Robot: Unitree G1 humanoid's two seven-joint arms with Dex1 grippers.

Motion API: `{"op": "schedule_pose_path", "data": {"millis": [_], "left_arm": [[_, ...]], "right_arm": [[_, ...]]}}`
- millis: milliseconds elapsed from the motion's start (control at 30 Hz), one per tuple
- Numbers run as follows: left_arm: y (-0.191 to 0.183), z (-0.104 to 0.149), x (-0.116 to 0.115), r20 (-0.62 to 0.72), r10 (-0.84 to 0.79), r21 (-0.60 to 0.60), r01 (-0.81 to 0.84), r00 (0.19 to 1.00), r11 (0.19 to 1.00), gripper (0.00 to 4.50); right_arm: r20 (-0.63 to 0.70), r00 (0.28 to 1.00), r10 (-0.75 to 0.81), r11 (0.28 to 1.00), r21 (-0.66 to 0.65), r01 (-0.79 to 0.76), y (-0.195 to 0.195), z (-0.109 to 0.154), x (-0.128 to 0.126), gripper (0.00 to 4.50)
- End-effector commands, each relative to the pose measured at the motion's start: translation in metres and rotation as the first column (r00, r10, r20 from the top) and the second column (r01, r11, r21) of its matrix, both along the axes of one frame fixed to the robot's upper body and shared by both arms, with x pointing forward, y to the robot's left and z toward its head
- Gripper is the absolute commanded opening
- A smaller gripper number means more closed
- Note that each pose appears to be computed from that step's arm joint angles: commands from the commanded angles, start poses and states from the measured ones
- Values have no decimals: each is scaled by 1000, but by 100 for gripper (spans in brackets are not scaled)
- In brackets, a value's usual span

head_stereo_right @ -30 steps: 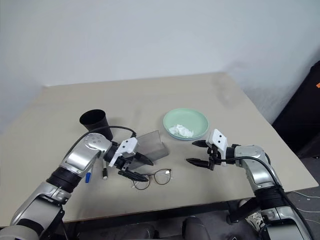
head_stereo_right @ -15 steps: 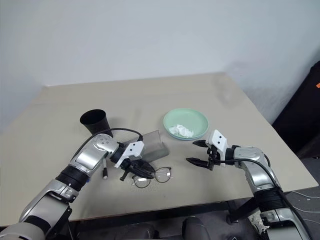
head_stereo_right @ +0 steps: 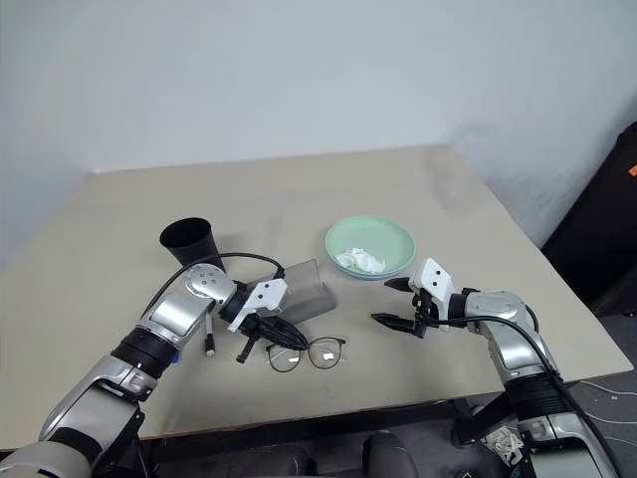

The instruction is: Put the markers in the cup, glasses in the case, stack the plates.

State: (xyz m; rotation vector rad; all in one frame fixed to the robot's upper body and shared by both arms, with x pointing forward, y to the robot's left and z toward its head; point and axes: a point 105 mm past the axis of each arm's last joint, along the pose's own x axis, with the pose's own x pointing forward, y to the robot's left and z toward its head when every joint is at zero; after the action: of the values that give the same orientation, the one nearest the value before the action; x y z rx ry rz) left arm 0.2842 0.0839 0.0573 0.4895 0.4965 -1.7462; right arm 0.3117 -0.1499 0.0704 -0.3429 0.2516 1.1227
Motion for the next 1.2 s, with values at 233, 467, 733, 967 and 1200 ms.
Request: {"op": "schedule_pose_path", "data": {"millis": [233, 467, 733, 967, 1200], "left_arm": [[-5, 37, 14, 26, 59, -122, -55, 998, 991, 3], [-5, 65, 19, 0, 102, -219, -100, 995, 971, 3], [4, 96, 38, 73, 213, -295, -183, 974, 938, 3], [29, 76, 69, 273, 288, -108, -269, 918, 957, 3], [30, 51, 74, 331, 252, -1, -267, 909, 964, 3]], "right_arm": [[61, 998, 6, 1000, 4, -6, 3, 13, 9, 405], [55, 998, -15, 999, -30, 17, -2, 7, 15, 405], [55, 998, -13, 999, -40, 16, -1, 2, 18, 405], [57, 998, -3, 999, -35, 5, 3, 0, 18, 405], [61, 998, -5, 999, -31, 7, 3, 0, 17, 405]]}}
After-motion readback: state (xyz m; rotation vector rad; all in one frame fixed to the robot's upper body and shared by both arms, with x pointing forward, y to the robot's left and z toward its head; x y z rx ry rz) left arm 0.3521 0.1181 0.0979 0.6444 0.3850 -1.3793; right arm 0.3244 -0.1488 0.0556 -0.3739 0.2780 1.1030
